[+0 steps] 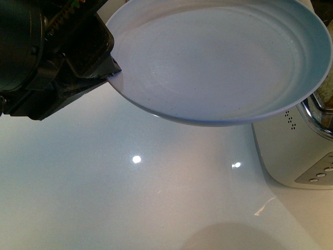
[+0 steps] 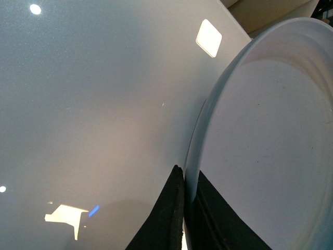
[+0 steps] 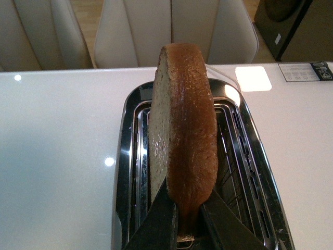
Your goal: Left arm holds plate, right arm toasts bread
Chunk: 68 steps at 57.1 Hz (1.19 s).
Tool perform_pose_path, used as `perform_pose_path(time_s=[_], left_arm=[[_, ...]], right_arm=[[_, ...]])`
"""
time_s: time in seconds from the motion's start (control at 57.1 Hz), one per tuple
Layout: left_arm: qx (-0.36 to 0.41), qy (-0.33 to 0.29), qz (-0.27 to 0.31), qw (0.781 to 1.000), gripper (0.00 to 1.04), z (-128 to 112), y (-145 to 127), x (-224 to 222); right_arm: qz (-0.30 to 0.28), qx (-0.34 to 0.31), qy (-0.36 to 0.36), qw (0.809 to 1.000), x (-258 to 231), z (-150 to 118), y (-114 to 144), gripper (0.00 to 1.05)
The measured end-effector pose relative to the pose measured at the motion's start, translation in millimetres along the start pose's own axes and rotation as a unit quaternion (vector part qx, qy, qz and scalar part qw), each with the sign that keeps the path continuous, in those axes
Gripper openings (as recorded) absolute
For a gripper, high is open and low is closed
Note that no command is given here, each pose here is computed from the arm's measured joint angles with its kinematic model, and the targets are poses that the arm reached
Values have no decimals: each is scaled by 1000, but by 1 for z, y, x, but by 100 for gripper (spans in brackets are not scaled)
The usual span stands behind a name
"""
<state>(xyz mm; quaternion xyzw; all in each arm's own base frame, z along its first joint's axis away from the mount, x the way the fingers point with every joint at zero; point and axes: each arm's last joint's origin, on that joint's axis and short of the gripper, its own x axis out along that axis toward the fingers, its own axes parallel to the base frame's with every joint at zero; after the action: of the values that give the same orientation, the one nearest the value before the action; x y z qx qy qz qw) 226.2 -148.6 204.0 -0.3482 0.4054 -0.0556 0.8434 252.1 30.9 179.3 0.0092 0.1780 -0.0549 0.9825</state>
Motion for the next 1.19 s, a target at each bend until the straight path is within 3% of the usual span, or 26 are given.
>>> perform_pose_path(time_s=[0.526, 0.823, 1.034, 1.191], left_arm=[[0, 0, 0, 1000, 3, 0, 0, 0], [0, 0, 0, 1000, 3, 0, 0, 0], [0, 0, 0, 1000, 3, 0, 0, 0], [0, 0, 0, 1000, 3, 0, 0, 0]], right_arm=[[-6, -39, 48, 998, 18, -26, 12, 4], [-6, -43, 53, 998, 19, -29, 13, 52], [-13, -27, 39, 999, 4, -23, 6, 96], [-21, -8, 28, 999, -16, -18, -2, 96]])
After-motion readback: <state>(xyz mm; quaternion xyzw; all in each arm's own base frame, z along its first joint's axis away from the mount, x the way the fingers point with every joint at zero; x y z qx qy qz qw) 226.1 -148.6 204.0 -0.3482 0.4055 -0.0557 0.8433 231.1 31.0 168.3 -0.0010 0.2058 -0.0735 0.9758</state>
